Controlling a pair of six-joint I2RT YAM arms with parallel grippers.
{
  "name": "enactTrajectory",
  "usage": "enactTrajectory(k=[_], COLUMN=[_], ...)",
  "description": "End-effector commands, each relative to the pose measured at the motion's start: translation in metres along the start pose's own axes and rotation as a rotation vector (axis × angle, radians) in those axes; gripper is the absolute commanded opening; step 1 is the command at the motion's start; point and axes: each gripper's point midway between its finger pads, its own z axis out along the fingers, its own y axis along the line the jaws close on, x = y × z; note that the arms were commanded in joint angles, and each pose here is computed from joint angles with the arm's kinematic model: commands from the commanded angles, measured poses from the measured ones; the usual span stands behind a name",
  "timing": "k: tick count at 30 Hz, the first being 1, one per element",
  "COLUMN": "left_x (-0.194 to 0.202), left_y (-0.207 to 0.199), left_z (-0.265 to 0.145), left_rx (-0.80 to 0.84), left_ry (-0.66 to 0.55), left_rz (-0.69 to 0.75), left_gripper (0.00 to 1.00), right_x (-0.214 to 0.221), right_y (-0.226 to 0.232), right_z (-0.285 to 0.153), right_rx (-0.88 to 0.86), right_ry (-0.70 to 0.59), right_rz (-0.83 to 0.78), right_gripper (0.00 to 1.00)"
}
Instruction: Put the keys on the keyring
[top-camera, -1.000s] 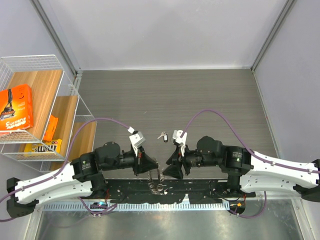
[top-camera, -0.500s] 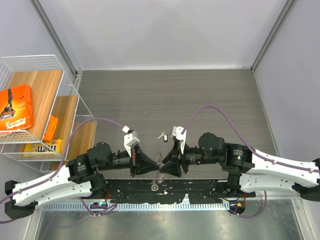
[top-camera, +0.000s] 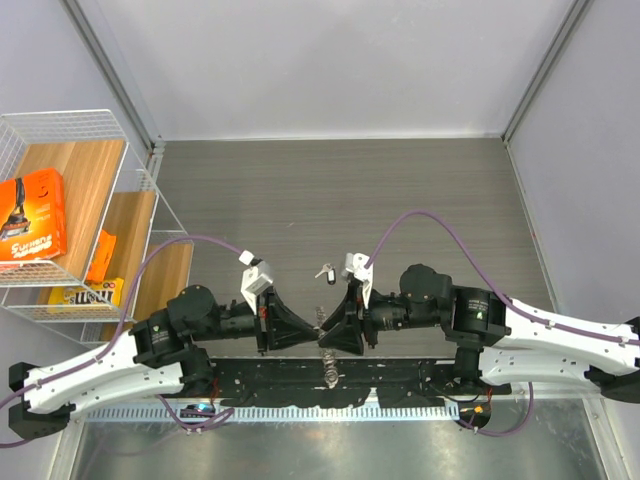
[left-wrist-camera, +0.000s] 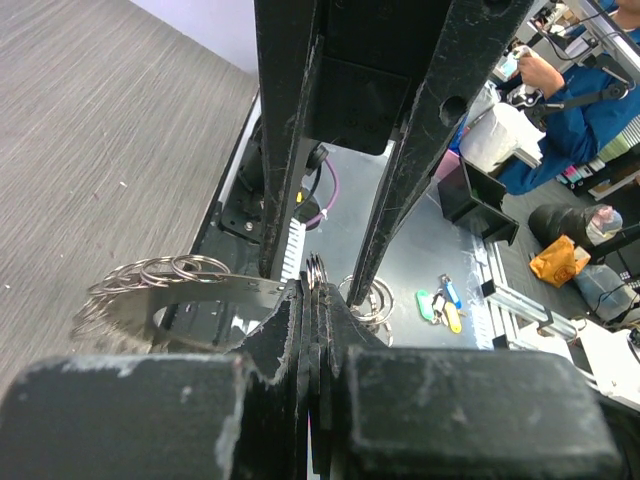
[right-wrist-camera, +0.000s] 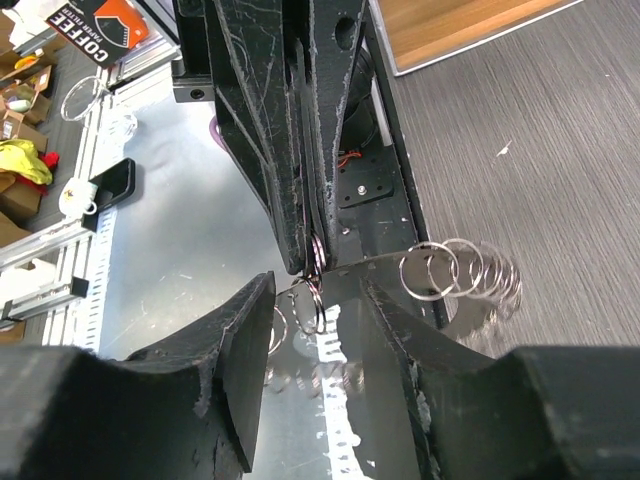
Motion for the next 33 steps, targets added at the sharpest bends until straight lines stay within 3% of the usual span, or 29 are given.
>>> enactTrajectory(k=[1, 14, 23, 30, 31, 33], left_x=[-0.032, -0.046, -0.048, -0.042, -0.04, -0.04], left_y=[-0.024, -0.031, -0.033, -0.02, -0.016, -0.011], left_z=[-0.003, -0.01, -0.01, -0.009, -0.01, -0.014], left_rx=[0.084, 0.097, 0.102, 0.038, 0.019, -0.018], left_ry=[-0.102, -0.163, -0.169, -0.151, -0.144, -0.14], left_rz=[0.041, 0.058, 0.062, 0.048, 0.044, 0.041], left_gripper=[0.0, 0.0, 0.0, 0.0, 0.05, 0.28], right_x=[-0.032, -0.026, -0.032, -0.038, -0.04, -0.042], right_y=[0.021, 0.018, 0.021, 0.021, 0.022, 0.02], right_z=[-0.011, -0.006, -0.008, -0.009, -0.011, -0.014], right_rx=[-0.061, -0.054, -0.062, -0.056, -0.054, -0.032], right_ry=[-0.095, -0.068, -0.079, -0.078, -0.073, -0.058], right_rz=[-0.019, -0.011, -0.021, -0.04, -0.052, -0.066], right_gripper=[0.44, 0.41, 0.06, 0.06, 0.05, 0.06])
